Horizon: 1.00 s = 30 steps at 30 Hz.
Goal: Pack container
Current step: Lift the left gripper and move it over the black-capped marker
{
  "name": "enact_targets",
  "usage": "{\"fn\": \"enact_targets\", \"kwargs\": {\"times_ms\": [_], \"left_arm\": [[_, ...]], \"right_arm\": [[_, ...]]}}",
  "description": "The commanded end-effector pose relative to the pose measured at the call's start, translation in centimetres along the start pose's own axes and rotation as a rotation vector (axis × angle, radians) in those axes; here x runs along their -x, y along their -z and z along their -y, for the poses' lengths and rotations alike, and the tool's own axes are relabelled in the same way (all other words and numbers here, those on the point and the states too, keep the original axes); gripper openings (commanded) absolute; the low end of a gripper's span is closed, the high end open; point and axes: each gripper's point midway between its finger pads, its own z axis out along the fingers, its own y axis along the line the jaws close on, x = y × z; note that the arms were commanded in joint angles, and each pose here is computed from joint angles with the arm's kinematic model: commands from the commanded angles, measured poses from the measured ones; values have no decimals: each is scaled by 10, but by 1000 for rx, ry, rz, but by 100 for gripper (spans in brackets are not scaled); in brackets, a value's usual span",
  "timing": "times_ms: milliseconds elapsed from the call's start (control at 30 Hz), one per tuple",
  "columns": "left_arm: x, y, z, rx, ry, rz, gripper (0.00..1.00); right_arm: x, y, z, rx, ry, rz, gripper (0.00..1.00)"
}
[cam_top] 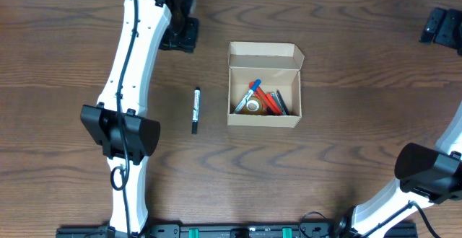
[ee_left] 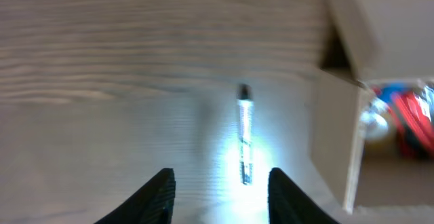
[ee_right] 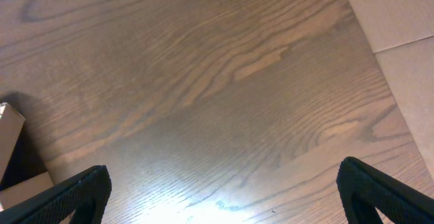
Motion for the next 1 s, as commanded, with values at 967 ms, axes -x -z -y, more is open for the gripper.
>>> {"fn": "enact_targets", "kwargs": {"times_ms": [967], "left_arm": [[-65, -45, 28, 76, 82, -285, 40]], "right_arm": [[0, 1, 2, -4, -16, 4, 99]]}}
